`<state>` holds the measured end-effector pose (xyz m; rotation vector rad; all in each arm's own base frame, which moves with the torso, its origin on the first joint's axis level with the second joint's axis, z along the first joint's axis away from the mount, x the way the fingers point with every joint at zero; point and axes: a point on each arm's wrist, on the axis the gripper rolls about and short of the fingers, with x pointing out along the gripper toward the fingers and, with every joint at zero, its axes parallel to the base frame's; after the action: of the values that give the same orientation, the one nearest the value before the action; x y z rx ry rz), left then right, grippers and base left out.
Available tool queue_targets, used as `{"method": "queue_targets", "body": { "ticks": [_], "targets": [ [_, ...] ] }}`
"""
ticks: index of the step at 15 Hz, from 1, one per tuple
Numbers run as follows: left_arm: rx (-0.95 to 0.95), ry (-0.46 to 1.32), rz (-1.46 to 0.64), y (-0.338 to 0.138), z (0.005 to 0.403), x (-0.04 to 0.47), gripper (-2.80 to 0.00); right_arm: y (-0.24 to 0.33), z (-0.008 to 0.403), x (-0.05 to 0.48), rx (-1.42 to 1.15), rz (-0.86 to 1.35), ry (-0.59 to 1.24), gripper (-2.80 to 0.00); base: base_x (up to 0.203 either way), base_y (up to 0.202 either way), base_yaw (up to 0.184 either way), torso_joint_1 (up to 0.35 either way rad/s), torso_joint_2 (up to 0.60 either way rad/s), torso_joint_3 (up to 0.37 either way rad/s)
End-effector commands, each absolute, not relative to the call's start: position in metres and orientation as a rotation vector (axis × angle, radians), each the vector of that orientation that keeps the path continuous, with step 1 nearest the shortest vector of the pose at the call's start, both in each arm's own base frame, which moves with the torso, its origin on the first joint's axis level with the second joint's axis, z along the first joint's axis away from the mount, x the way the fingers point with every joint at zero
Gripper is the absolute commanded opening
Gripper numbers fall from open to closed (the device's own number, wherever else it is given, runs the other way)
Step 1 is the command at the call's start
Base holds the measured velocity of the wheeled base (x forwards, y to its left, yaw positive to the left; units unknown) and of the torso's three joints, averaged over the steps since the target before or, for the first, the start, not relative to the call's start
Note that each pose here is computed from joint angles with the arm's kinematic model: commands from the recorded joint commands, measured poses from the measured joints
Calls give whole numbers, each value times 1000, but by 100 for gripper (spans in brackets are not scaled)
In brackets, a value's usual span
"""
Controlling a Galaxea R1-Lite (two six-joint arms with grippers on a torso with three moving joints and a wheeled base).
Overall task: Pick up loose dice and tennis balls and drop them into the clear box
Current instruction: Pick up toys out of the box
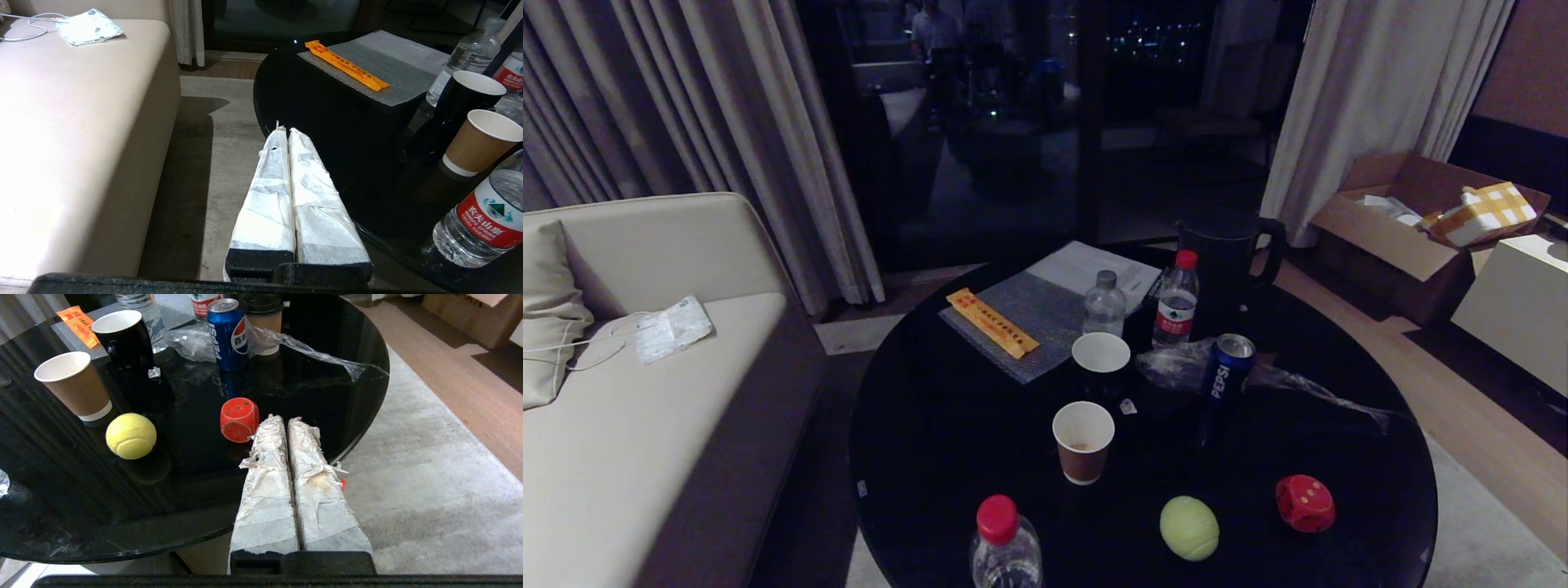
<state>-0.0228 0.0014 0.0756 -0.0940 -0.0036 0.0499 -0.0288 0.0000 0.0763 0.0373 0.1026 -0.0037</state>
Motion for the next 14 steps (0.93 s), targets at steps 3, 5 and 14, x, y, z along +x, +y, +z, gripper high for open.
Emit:
{"method": "queue_targets", "body": {
  "ticks": [3, 5, 14],
  "targets": [
    [-103, -3, 55, 2, 75, -23, -280, 0, 76, -29, 21, 1, 106, -280, 0, 0, 0, 0, 0, 0],
    [-112, -5, 58, 2, 76, -23, -280, 0, 76, -29, 14, 4, 105, -280, 0, 0, 0, 0, 0, 0],
    [-112, -5, 58, 2, 76, -23, -280, 1, 175, 36, 56, 19, 431, -280, 0, 0, 0, 0, 0, 0]
  ]
}}
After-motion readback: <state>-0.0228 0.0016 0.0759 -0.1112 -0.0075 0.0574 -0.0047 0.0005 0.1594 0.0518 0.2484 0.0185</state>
